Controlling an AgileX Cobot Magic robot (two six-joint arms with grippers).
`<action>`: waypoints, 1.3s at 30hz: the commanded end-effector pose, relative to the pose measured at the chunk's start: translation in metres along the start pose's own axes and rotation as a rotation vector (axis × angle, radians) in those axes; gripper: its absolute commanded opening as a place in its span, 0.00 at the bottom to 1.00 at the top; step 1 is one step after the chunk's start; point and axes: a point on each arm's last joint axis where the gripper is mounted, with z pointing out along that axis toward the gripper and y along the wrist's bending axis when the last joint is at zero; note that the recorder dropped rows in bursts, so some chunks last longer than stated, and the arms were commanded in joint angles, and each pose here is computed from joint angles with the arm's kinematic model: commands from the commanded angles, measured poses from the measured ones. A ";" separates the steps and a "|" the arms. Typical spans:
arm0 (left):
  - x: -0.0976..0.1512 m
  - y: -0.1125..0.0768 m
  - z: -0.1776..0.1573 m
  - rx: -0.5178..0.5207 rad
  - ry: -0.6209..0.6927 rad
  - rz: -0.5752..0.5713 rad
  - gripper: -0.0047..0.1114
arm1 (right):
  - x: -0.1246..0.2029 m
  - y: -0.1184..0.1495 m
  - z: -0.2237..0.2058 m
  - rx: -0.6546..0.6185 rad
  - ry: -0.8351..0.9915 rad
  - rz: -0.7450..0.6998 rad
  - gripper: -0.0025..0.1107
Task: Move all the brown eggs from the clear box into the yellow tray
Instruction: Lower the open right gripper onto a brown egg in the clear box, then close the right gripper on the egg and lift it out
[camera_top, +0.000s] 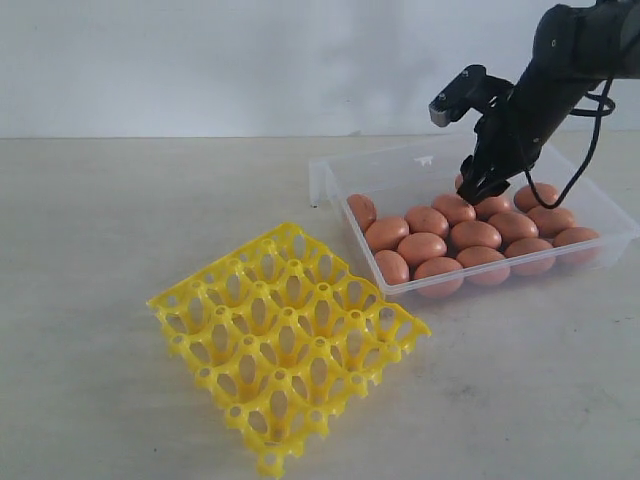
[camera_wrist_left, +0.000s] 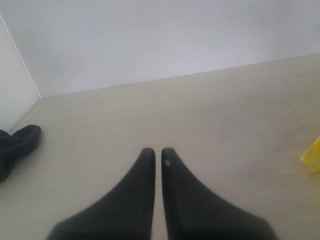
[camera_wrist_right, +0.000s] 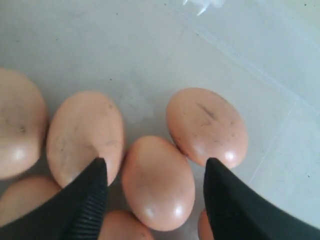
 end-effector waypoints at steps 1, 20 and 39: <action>0.000 0.000 0.000 0.004 -0.008 -0.004 0.08 | 0.006 0.000 0.020 -0.005 0.029 0.031 0.46; 0.000 0.000 0.000 0.004 -0.008 -0.004 0.08 | 0.013 0.004 0.046 -0.025 0.056 0.136 0.02; 0.000 0.000 0.000 0.004 -0.008 -0.004 0.08 | -0.020 0.003 -0.095 -0.053 -0.181 0.494 0.02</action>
